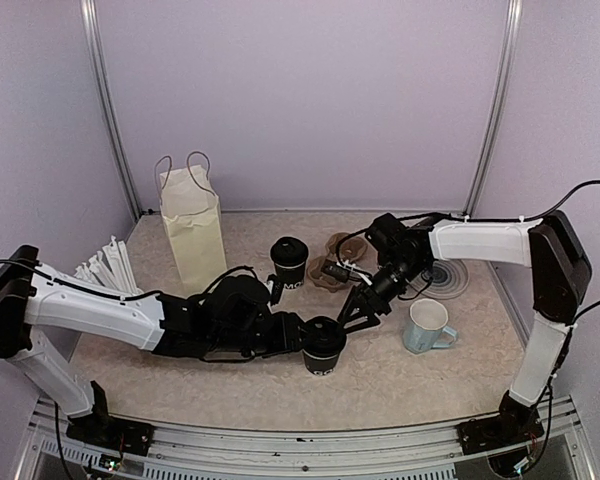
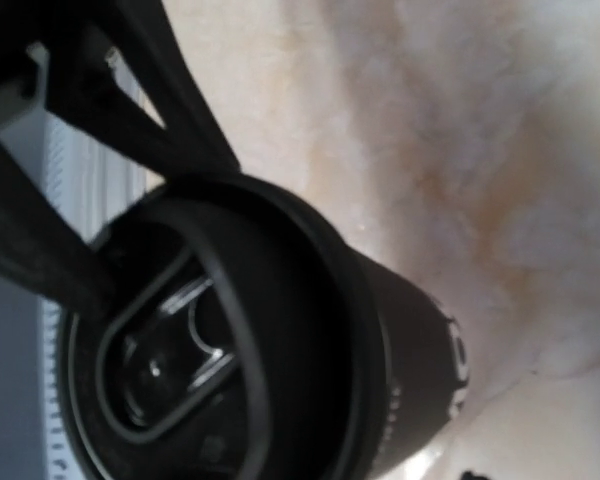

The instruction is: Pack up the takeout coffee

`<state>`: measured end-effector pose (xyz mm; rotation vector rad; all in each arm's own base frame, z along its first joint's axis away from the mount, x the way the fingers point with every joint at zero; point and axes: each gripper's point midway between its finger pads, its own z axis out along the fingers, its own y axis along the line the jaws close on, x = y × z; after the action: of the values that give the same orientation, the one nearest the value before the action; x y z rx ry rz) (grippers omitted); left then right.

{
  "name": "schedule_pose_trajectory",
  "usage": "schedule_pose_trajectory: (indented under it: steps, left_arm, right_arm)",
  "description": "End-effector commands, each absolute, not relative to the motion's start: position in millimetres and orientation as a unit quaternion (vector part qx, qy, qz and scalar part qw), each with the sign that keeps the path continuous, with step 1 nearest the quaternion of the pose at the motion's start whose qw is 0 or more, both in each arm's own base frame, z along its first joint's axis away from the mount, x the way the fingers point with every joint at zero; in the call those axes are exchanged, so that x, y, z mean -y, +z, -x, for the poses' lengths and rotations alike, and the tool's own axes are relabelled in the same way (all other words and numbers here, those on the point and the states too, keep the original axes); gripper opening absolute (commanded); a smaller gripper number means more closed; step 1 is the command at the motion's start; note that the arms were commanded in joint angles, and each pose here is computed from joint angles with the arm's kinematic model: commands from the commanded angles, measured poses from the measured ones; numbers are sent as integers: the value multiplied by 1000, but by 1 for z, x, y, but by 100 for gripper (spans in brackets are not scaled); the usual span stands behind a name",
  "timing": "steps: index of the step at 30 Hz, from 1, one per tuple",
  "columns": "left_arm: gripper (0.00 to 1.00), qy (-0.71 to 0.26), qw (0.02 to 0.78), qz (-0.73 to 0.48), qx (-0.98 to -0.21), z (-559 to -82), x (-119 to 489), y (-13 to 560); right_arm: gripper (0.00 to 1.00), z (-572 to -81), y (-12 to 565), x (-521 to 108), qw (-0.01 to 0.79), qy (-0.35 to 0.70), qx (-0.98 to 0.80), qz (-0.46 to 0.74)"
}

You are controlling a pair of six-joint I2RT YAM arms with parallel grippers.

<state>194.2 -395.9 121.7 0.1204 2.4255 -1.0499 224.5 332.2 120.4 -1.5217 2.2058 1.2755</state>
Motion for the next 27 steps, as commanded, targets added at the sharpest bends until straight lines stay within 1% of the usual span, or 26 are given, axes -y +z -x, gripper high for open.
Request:
schedule_pose_trajectory:
  steps: [1,5,11,14,16,20,25,27]
  left_arm:
    - [47,-338,203,-36,-918,-185,373,74]
    - [43,-313,175,-25,-933,-179,356,45]
    - [34,-283,123,8,-951,-170,324,2]
    - [35,-253,108,10,-961,-166,310,-13]
    - [37,-240,97,4,-966,-163,307,-23]
    - [41,-241,118,-24,-963,-168,324,-12]
    - [45,-238,185,-66,-951,-186,355,36]
    - [47,-245,211,-73,-944,-192,365,57]
  right_arm:
    - [62,-225,109,-337,53,440,-745,499]
    - [57,-224,98,-336,39,435,-751,495]
    - [55,-227,81,-333,26,409,-769,490]
    - [55,-228,69,-330,24,375,-782,496]
    - [55,-227,64,-329,22,367,-786,497]
    - [54,-225,70,-332,23,381,-778,499]
    - [54,-224,119,-341,63,425,-737,522]
    - [57,-228,138,-340,88,427,-726,532]
